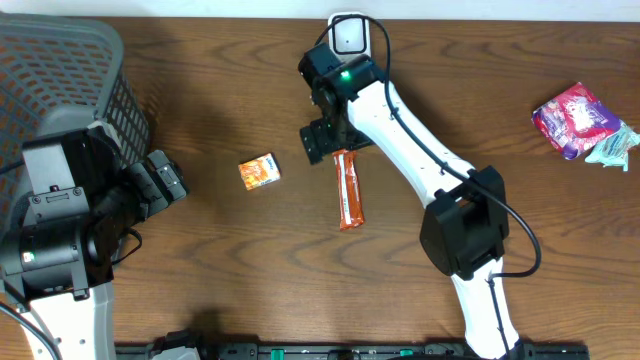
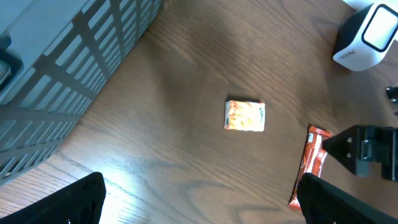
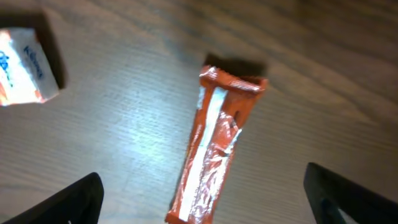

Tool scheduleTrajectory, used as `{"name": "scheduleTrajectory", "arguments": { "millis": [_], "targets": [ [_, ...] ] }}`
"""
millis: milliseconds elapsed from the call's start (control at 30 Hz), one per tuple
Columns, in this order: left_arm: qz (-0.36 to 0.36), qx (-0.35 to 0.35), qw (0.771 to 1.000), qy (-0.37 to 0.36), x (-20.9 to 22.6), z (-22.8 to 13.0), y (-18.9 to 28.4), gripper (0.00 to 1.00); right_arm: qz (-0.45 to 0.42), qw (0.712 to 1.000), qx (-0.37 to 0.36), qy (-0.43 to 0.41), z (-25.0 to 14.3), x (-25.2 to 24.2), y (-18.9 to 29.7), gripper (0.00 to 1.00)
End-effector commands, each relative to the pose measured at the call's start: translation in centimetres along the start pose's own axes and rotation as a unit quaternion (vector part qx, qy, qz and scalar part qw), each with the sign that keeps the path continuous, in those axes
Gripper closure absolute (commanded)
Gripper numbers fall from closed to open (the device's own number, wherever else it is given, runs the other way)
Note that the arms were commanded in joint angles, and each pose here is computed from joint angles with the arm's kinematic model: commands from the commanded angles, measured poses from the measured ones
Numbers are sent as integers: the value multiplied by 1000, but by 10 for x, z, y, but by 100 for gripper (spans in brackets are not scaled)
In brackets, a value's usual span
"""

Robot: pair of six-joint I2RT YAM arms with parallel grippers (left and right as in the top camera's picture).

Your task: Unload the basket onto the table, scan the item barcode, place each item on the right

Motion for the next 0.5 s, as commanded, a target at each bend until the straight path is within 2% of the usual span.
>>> {"name": "scheduleTrajectory", "arguments": {
  "millis": [0, 200, 333, 467],
  "targets": [
    [2, -6, 1000, 3, 0, 2, 2, 2, 14, 1000, 0, 8, -1, -1, 4, 1],
    [2, -6, 1000, 3, 0, 2, 2, 2, 4, 1000, 4, 13, -1, -9, 4, 1],
    [2, -6, 1000, 3, 0, 2, 2, 2, -71, 997, 6, 16, -4, -28, 4, 1],
    [2, -6, 1000, 3, 0, 2, 2, 2, -72, 997, 10, -23, -3, -44, 4, 1]
  ]
}}
Point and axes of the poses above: each gripper's point midway between its finger pads, its own y axis back along the fingers, its own x axis along the line the jaws close on, z = x × y, the point moved 6 cm from there along y, back along the fingers, and after that the axes turned 1 degree about -y, right-handed, at the moved point
